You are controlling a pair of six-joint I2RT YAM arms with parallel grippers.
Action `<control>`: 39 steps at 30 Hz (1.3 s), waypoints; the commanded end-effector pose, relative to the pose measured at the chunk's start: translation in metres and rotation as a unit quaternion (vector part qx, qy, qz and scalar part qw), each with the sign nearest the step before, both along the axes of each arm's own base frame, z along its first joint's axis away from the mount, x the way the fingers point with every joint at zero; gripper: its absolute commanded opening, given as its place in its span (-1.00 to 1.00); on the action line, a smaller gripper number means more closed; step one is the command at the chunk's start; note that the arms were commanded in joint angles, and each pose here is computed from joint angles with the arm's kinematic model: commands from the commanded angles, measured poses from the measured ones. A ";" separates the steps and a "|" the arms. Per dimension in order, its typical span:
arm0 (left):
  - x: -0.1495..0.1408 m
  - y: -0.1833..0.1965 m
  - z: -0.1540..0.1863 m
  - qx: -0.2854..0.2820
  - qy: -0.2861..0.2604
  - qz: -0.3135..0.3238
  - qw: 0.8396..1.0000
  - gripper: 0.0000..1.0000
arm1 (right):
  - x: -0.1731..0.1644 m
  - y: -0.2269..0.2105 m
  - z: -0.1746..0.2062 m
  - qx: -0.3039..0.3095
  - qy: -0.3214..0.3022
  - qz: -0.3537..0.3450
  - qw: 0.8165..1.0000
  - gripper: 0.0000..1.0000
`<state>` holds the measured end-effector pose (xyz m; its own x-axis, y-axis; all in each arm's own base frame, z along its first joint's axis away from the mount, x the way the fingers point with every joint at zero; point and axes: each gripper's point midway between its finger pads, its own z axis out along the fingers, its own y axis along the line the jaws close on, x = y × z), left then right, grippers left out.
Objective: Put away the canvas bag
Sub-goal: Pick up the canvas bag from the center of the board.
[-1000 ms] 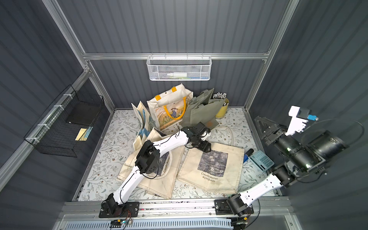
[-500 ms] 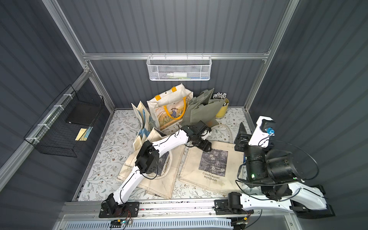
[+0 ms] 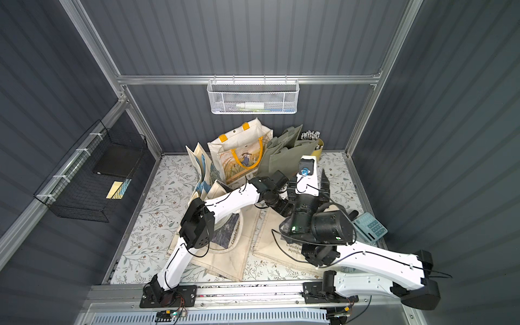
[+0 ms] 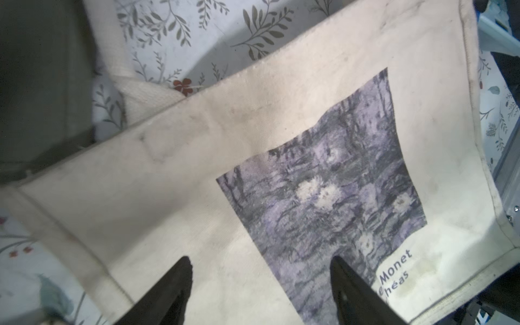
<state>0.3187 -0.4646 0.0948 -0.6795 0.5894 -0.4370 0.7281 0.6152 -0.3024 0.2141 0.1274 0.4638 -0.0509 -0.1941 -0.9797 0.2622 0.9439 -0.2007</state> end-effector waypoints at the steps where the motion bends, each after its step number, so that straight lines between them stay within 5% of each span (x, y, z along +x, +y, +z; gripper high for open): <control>1: 0.003 0.010 0.022 -0.007 -0.039 0.008 0.999 0.56 | -0.005 -0.012 -0.024 0.072 0.064 -0.039 0.995 0.10; 10: -0.005 0.020 0.033 -0.030 -0.039 0.028 0.998 0.56 | 0.008 0.023 -0.044 0.053 0.074 -0.031 0.995 0.05; 21: 0.015 -0.007 0.145 -0.123 -0.108 0.027 0.986 0.59 | 0.016 0.045 -0.038 0.034 0.081 -0.018 0.996 0.09; 26: 0.033 0.005 0.190 -0.120 -0.160 0.064 0.978 0.62 | 0.015 0.045 -0.024 0.037 0.080 -0.012 0.996 0.12; 33: 0.086 0.083 0.248 -0.092 -0.257 0.186 0.944 0.65 | 0.022 0.069 -0.014 -0.001 0.090 -0.006 0.996 0.04; 36: 0.102 0.134 0.257 -0.061 -0.280 0.242 0.927 0.66 | 0.024 0.071 -0.011 -0.001 0.090 -0.006 0.996 -0.39; 39: 0.112 0.200 0.259 0.005 -0.305 0.298 0.904 0.67 | 0.029 0.088 -0.016 -0.048 0.104 -0.004 0.993 -0.46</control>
<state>0.4278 -0.3304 0.3382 -0.5158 0.1994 -0.8332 0.4478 0.8919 -0.0638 0.2472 0.2224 0.4773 -0.0735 -0.3267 -0.9423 0.2775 0.9008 -0.3339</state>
